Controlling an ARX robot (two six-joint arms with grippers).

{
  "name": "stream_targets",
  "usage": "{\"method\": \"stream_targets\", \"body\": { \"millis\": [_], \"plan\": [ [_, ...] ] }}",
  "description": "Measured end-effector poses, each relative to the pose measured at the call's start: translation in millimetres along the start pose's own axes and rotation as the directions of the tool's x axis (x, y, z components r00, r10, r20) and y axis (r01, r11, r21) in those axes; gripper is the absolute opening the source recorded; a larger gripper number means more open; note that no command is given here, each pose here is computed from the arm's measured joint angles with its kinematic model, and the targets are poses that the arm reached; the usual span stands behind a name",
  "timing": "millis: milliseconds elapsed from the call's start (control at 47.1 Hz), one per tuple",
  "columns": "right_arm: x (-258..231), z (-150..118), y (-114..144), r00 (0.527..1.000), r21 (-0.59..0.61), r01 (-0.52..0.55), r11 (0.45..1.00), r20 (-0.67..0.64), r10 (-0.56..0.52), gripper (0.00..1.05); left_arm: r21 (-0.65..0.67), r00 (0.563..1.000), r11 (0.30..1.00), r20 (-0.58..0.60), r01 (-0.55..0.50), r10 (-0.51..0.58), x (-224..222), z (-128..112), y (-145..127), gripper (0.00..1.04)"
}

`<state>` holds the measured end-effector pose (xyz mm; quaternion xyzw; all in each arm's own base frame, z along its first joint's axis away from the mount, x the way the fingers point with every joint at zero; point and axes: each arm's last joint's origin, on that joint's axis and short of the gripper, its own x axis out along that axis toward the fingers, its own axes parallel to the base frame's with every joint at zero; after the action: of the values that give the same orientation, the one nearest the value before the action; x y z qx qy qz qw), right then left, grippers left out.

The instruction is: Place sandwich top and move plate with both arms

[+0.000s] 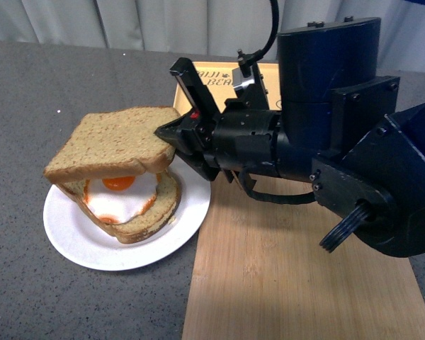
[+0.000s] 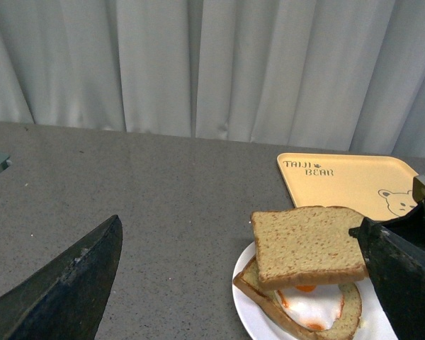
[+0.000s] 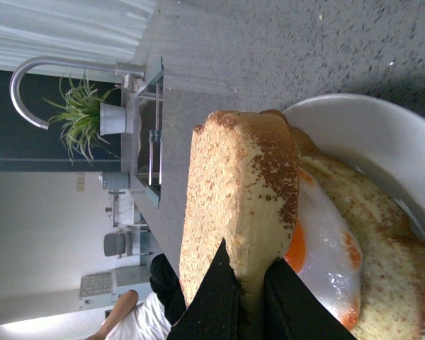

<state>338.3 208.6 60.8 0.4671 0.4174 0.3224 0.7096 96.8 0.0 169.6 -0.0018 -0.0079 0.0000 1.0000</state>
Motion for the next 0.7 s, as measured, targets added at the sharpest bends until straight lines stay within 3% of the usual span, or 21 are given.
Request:
{"method": "stream_targets", "body": {
  "millis": [276, 552, 638, 701],
  "plan": [
    [7, -10, -11, 0.996, -0.02, 0.089, 0.996, -0.007, -0.089, 0.04, 0.0, 1.0, 1.0, 0.0, 0.0, 0.0, 0, 0, 0, 0.98],
    [-19, -10, -6, 0.971, -0.149, 0.235, 0.96, 0.072, -0.227, 0.45, 0.0, 1.0, 1.0, 0.0, 0.0, 0.0, 0, 0, 0, 0.98],
    [-39, -3, 11, 0.945, -0.251, 0.305, 0.919, 0.195, -0.261, 0.65, 0.0, 1.0, 1.0, 0.0, 0.0, 0.0, 0, 0, 0, 0.98],
    [-52, 3, 21, 0.903, -0.322, 0.403, 0.857, 0.296, -0.313, 0.77, 0.0, 1.0, 1.0, 0.0, 0.0, 0.0, 0, 0, 0, 0.98]
  ]
}}
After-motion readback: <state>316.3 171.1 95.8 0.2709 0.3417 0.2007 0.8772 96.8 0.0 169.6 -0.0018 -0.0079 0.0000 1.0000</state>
